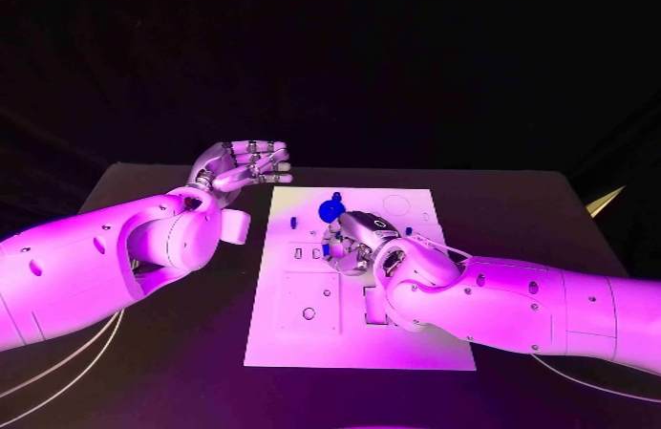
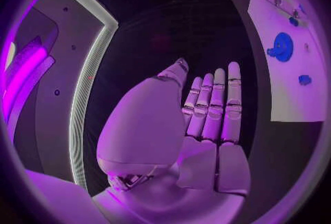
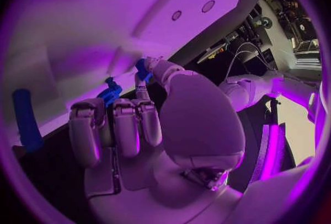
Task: Assemble the parts on the task board
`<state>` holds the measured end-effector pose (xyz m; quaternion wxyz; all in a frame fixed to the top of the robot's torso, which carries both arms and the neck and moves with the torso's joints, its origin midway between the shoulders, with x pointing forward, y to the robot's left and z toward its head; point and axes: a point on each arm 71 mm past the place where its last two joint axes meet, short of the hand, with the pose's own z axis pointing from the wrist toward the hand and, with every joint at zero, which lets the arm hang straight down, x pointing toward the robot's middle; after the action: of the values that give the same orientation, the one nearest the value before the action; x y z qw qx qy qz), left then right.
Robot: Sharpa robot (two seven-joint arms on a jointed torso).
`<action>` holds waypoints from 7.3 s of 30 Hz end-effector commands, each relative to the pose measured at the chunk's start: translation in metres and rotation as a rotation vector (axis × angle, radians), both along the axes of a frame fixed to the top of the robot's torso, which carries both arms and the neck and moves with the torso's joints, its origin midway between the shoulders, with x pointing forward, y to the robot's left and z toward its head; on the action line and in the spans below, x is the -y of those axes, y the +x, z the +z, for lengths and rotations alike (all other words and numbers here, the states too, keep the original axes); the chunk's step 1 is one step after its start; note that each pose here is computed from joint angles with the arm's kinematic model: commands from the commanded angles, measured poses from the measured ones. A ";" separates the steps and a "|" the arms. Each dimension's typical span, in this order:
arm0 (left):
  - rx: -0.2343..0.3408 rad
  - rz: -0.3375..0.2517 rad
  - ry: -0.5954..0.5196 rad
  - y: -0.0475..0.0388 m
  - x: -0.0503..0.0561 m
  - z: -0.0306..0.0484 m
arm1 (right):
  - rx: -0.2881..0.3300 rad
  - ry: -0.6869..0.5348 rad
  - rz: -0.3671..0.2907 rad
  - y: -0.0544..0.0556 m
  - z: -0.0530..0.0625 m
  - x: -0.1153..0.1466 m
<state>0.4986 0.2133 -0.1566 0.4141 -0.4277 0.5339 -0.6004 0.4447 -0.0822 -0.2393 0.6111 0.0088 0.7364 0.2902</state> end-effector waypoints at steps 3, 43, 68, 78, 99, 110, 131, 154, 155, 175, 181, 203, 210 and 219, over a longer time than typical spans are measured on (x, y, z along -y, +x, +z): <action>0.005 -0.020 -0.008 -0.0005 0.002 0.0011 | 0.006 -0.031 0.013 0.000 -0.002 -0.002; 0.003 -0.015 -0.005 -0.0005 -0.001 0.0011 | -0.007 -0.076 0.038 0.002 -0.007 -0.006; -0.002 -0.011 0.016 0.0006 -0.004 -0.0001 | 0.080 0.030 0.043 -0.006 0.007 0.001; -0.053 -0.063 0.171 0.0045 -0.004 -0.0089 | 0.127 0.279 0.056 0.003 0.050 0.042; -0.329 -0.430 0.998 0.0123 0.029 -0.0320 | -0.014 0.480 -0.217 0.041 0.093 0.164; -0.356 -0.502 1.141 0.0224 0.055 -0.0332 | -0.017 0.468 -0.243 0.046 0.093 0.173; -0.376 -0.564 1.225 0.0307 0.081 -0.0437 | -0.016 0.454 -0.256 0.049 0.093 0.176; -0.380 -0.587 1.251 0.0336 0.088 -0.0458 | -0.019 0.445 -0.254 0.050 0.092 0.176; -0.381 -0.587 1.251 0.0337 0.088 -0.0458 | -0.020 0.445 -0.254 0.050 0.092 0.176; -0.398 -0.612 1.259 0.0353 0.090 -0.0487 | -0.027 0.443 -0.250 0.050 0.091 0.175; -0.405 -0.622 1.257 0.0352 0.091 -0.0503 | -0.030 0.442 -0.248 0.051 0.091 0.174; -0.417 -0.636 1.241 0.0342 0.094 -0.0530 | -0.034 0.441 -0.249 0.051 0.090 0.173; -0.416 -0.632 1.235 0.0343 0.095 -0.0530 | -0.036 0.440 -0.249 0.051 0.090 0.173; -0.423 -0.632 1.215 0.0341 0.095 -0.0531 | -0.040 0.438 -0.248 0.052 0.089 0.173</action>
<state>0.5339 0.1200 -0.2088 0.2809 -0.0503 0.9402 -0.1857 0.4964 -0.2568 -0.1495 0.6142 0.2450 0.6564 0.3631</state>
